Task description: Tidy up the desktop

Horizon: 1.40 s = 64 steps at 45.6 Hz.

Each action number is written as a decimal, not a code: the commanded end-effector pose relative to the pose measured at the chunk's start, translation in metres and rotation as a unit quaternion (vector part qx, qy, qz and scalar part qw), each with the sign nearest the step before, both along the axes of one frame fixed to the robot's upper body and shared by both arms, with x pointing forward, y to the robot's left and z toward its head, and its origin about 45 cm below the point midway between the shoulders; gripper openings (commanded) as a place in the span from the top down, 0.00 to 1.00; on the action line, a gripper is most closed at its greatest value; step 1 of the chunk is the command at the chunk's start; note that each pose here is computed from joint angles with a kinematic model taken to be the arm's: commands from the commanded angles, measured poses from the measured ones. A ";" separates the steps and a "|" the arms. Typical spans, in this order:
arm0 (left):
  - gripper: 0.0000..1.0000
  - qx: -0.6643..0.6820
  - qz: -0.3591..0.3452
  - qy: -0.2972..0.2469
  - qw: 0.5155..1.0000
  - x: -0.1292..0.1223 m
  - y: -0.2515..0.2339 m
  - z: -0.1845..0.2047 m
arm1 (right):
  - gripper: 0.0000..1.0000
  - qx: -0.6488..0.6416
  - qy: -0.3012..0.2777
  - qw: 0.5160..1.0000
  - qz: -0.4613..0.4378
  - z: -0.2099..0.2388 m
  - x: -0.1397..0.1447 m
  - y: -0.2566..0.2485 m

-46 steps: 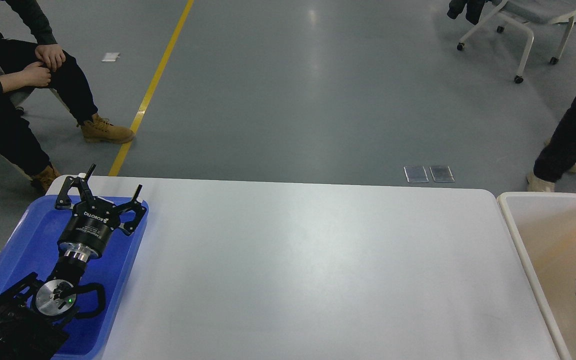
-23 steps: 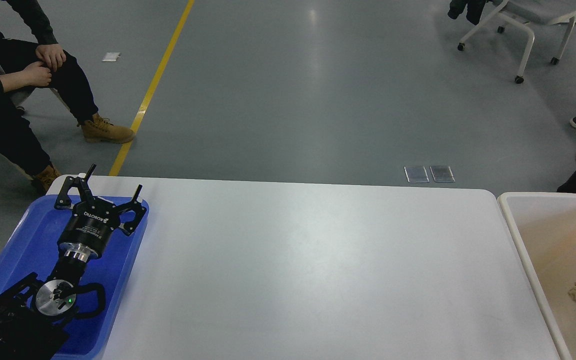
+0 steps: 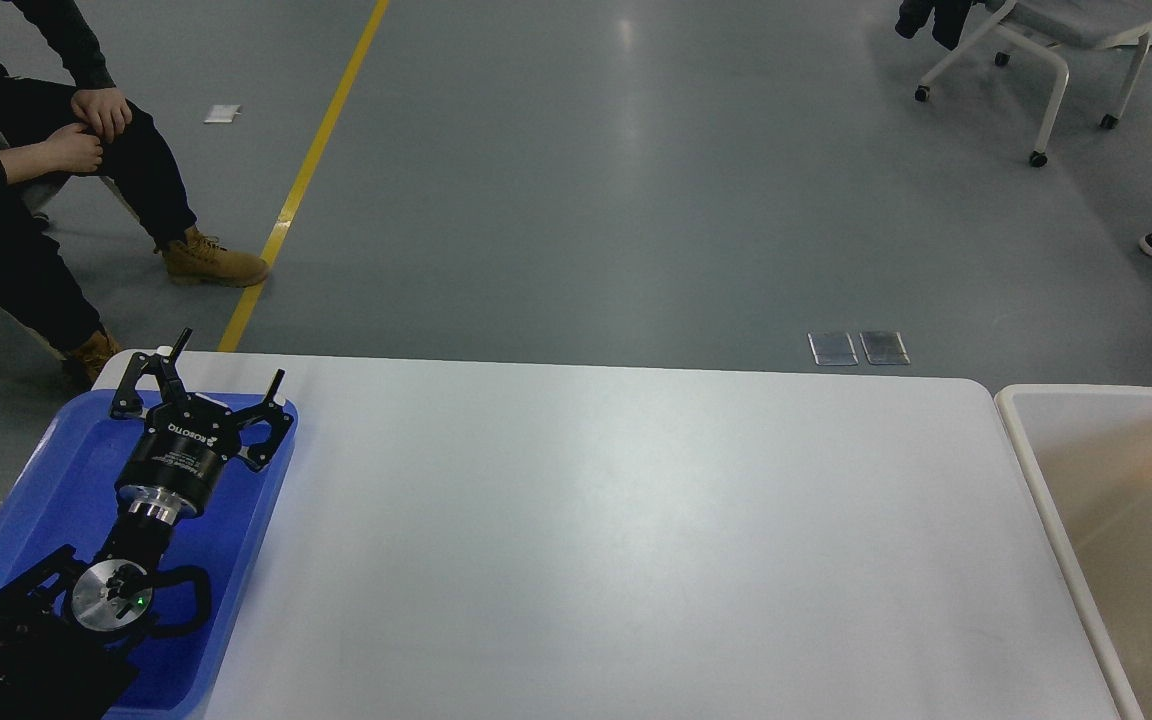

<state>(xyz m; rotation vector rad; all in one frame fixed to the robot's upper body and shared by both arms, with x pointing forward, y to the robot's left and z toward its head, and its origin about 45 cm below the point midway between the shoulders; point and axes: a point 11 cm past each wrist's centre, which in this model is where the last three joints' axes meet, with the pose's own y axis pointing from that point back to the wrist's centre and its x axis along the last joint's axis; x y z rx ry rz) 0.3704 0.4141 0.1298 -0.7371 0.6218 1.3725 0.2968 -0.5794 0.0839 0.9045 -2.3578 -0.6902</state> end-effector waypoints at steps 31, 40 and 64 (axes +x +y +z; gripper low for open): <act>0.01 0.000 0.000 0.000 1.000 0.000 0.000 0.000 | 0.00 0.043 -0.179 0.964 0.192 0.150 0.137 0.080; 0.01 0.000 0.000 0.000 1.000 0.000 0.000 0.000 | 0.00 0.093 -0.223 0.945 0.222 0.161 0.155 0.123; 0.01 0.000 0.001 -0.001 1.000 0.000 0.000 0.000 | 0.00 0.331 -0.351 0.826 0.293 0.158 0.181 0.241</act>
